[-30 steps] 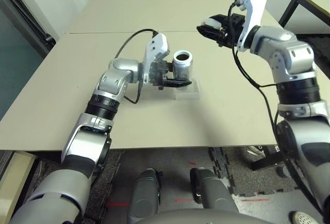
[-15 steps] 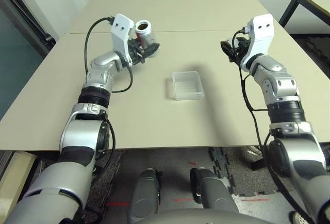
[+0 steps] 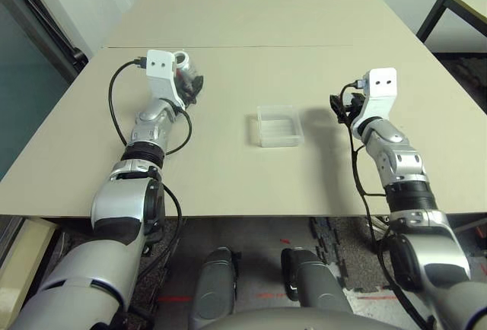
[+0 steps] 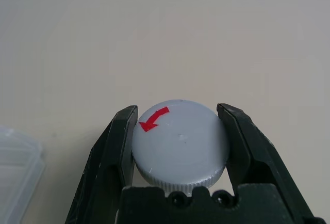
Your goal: Pour the medicine from the bottle into the box.
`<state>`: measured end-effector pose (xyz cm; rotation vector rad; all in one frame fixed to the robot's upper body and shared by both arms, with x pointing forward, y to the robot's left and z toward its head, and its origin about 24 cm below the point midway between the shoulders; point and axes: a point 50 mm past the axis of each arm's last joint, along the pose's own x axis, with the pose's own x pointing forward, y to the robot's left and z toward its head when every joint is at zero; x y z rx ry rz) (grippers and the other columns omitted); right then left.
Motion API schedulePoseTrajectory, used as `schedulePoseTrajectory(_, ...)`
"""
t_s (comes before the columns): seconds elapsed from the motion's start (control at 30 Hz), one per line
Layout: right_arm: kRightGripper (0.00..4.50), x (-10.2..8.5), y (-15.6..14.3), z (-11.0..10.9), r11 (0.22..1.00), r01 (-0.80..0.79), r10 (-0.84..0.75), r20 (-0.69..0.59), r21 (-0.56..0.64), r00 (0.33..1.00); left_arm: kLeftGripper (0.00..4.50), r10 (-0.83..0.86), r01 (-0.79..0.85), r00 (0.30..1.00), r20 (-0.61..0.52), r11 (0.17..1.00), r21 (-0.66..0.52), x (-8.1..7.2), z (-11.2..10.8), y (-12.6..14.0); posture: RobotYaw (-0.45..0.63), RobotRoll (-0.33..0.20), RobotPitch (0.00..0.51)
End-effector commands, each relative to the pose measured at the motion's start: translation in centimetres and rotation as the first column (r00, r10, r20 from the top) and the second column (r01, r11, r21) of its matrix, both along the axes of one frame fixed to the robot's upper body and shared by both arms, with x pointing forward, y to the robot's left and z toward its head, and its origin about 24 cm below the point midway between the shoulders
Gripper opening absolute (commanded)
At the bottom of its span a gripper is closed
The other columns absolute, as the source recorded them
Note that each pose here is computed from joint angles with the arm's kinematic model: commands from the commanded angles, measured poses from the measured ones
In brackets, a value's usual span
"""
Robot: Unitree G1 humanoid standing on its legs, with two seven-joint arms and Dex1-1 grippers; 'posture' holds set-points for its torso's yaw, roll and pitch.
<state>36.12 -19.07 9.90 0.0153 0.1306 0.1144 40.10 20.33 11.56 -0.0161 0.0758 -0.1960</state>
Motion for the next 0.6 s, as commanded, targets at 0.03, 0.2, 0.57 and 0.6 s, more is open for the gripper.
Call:
schedulePoseTrajectory(0.03, 2.58, -0.09, 0.17, -1.09, 1.000, -0.016, 0.016, -0.038, -0.005, 0.999, 2.54, 0.006, -0.006, 1.000, -0.011, 1.000, 0.011, 0.04, -0.26, -0.23, 0.00, 0.000, 0.095)
schedulePoseTrajectory(0.2, 2.58, -0.06, 0.38, -1.79, 0.999, -0.035, 0.035, -0.079, 0.004, 0.996, 2.54, -0.002, 0.002, 1.000, -0.016, 1.000, 0.014, 0.04, -0.35, -0.37, 0.00, 0.000, 0.094)
schedulePoseTrajectory(0.57, 4.04, 0.26, 0.37, -1.94, 0.998, -0.058, 0.057, -0.112, -0.007, 0.992, 2.54, -0.008, 0.009, 1.000, -0.021, 1.000, 0.029, 0.03, -0.21, 0.02, 0.00, 0.000, 0.094)
schedulePoseTrajectory(0.6, 4.35, 0.30, 0.36, -1.86, 0.998, -0.061, 0.060, -0.112, -0.005, 0.992, 2.54, -0.010, 0.011, 1.000, -0.022, 0.999, 0.032, 0.03, -0.18, 0.04, 0.00, 0.000, 0.094)
